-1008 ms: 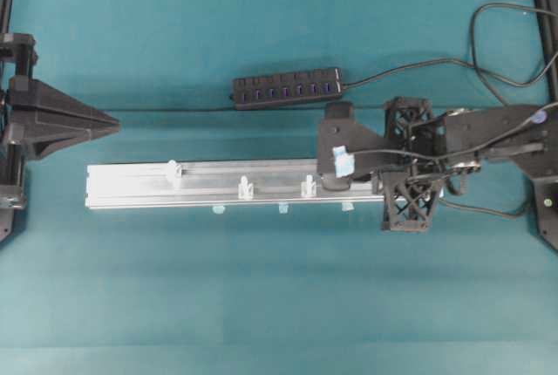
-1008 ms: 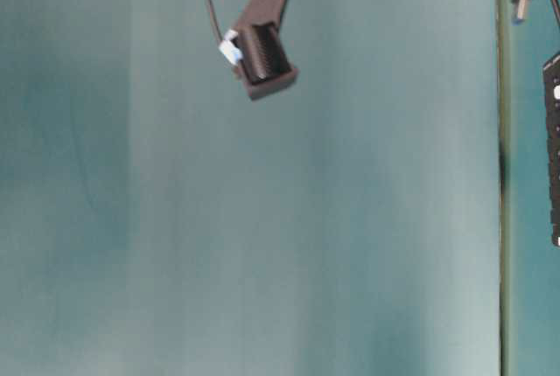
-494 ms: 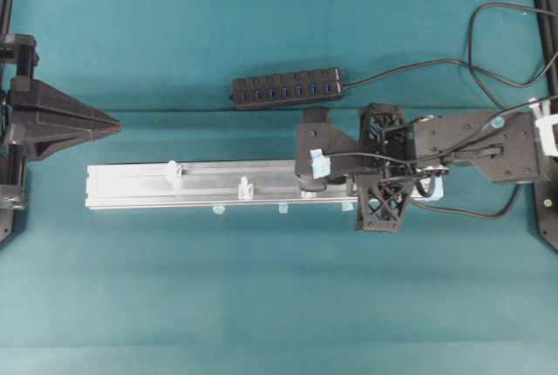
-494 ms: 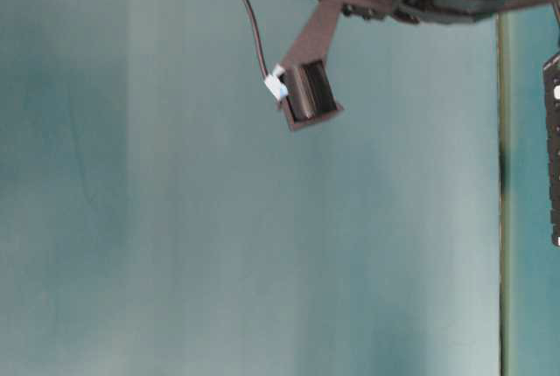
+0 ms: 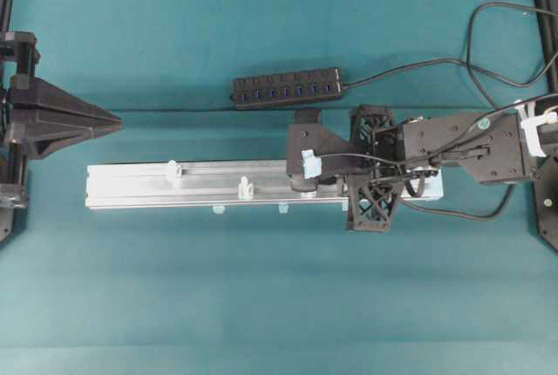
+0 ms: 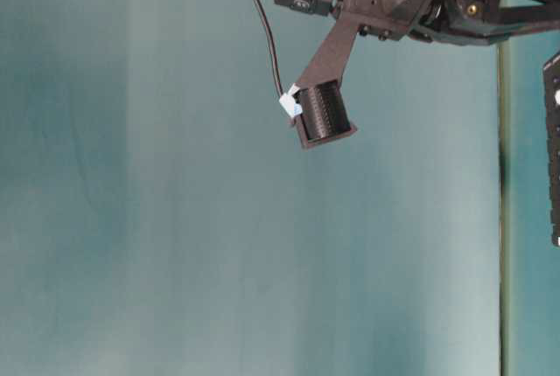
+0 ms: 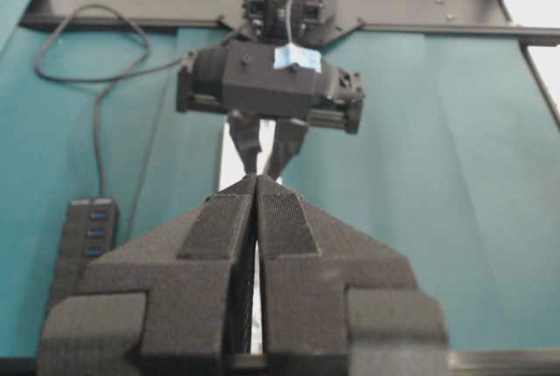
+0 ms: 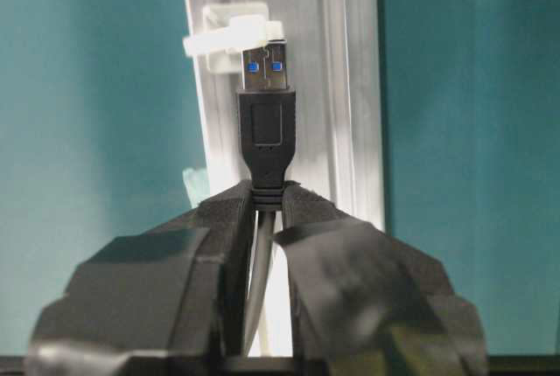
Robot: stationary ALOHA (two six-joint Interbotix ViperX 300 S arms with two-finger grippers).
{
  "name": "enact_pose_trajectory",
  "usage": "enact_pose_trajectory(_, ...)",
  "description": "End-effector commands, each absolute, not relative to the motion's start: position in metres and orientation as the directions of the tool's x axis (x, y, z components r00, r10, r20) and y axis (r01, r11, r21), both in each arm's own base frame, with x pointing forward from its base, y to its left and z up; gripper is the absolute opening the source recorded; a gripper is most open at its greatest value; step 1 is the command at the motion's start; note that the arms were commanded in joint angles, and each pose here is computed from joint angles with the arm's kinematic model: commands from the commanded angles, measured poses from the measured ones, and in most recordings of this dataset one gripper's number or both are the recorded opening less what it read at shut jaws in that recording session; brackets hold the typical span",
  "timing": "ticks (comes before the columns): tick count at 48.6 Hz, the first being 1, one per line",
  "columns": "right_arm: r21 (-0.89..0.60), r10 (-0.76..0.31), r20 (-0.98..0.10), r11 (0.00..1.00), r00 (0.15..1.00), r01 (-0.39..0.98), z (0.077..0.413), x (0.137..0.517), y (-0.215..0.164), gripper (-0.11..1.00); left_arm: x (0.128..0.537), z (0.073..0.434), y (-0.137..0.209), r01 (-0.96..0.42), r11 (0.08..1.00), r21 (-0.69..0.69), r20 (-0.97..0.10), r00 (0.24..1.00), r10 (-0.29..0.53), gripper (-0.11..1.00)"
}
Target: Pass the USB cable through three rings with both arms.
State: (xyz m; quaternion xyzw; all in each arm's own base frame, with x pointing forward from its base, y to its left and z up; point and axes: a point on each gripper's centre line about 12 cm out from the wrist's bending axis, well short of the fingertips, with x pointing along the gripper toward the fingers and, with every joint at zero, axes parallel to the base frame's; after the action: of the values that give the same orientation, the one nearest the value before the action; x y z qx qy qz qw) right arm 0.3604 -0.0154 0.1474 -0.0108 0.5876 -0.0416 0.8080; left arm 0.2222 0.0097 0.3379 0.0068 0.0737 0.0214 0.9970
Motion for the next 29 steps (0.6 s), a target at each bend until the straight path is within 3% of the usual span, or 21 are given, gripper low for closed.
enact_pose_trajectory(1, -0.069, -0.079, -0.934, 0.997, 0.348, 0.042, 0.1547, 0.3684, -0.0144, -0.07, 0.2238, 0.3501, 0.0108, -0.047, 0.999, 0.02, -0.113, 0.992, 0.049, 0.02)
enact_pose_trajectory(29, -0.078, -0.067, -0.932, 0.997, 0.357, -0.017, 0.1479, 0.3723, -0.0064, -0.07, 0.2272, 0.3475, 0.0127, -0.054, 0.998, 0.018, -0.125, 0.991, 0.056, 0.02)
